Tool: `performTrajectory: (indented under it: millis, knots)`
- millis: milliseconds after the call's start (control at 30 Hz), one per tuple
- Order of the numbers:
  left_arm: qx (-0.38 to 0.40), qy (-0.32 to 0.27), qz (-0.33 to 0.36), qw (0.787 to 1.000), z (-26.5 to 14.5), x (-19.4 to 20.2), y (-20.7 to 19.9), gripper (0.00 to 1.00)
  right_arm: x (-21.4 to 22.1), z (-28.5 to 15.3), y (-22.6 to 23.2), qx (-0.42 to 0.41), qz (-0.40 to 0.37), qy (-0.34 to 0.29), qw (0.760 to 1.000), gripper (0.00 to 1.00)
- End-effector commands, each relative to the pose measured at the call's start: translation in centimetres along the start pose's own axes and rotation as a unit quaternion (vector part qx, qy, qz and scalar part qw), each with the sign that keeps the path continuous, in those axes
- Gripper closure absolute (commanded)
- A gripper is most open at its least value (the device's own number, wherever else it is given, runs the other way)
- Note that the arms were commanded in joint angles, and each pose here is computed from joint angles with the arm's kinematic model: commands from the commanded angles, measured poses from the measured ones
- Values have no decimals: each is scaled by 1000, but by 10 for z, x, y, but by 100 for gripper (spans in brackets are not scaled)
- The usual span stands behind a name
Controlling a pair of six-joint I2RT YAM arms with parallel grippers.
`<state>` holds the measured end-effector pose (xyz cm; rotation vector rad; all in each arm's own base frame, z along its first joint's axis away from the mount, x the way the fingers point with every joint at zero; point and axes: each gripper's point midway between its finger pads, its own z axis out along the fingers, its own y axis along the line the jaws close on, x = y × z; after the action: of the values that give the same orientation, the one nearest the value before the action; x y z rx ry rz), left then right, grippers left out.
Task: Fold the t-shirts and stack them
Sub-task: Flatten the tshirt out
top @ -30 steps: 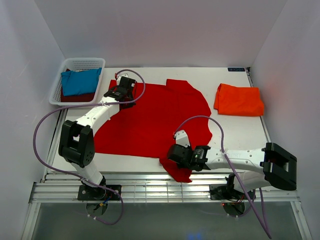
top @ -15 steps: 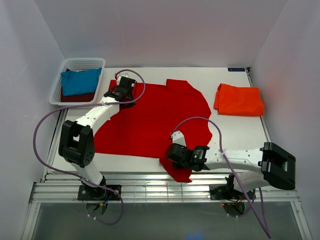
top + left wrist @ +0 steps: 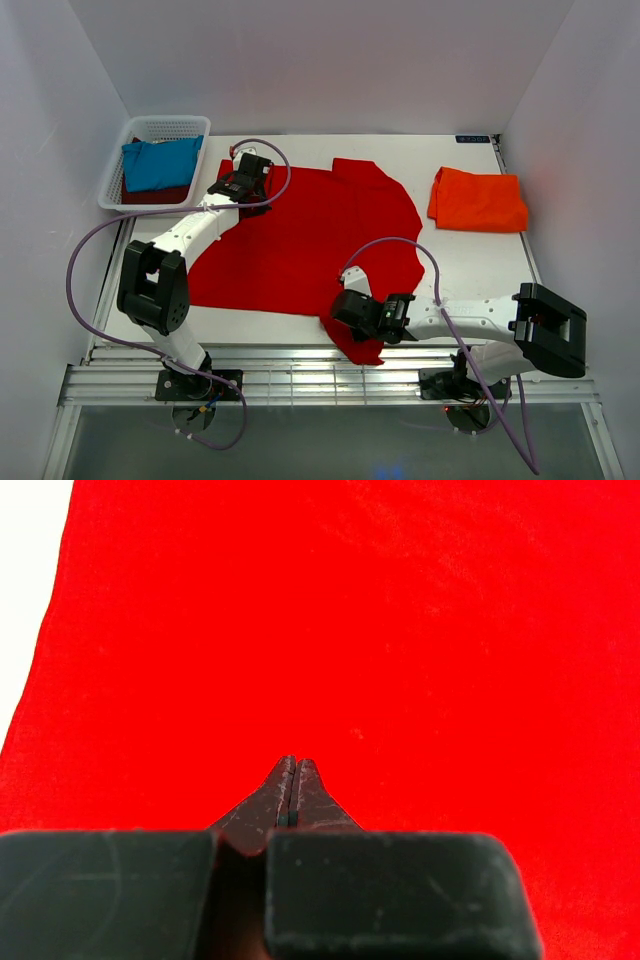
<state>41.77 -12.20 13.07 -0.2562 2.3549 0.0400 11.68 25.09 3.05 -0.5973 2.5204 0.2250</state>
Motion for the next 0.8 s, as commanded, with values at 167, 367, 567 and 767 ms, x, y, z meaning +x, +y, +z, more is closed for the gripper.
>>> performTrajectory:
  millis: [167,367,567,767]
  knots:
    - [7,-28,-9,1000,-17,-17,1,100,-14,-26,26,-22,-37,-15,999,92]
    - [8,-26,-8,1000,-16,-17,1,100,-6,-40,61,-58,-92,12,994,91]
    - [8,-25,-8,1000,-17,-17,1,100,24,-38,84,-75,-139,63,985,92]
    - [9,-26,-8,1000,-17,-17,1,100,47,-47,120,-147,-172,90,970,92]
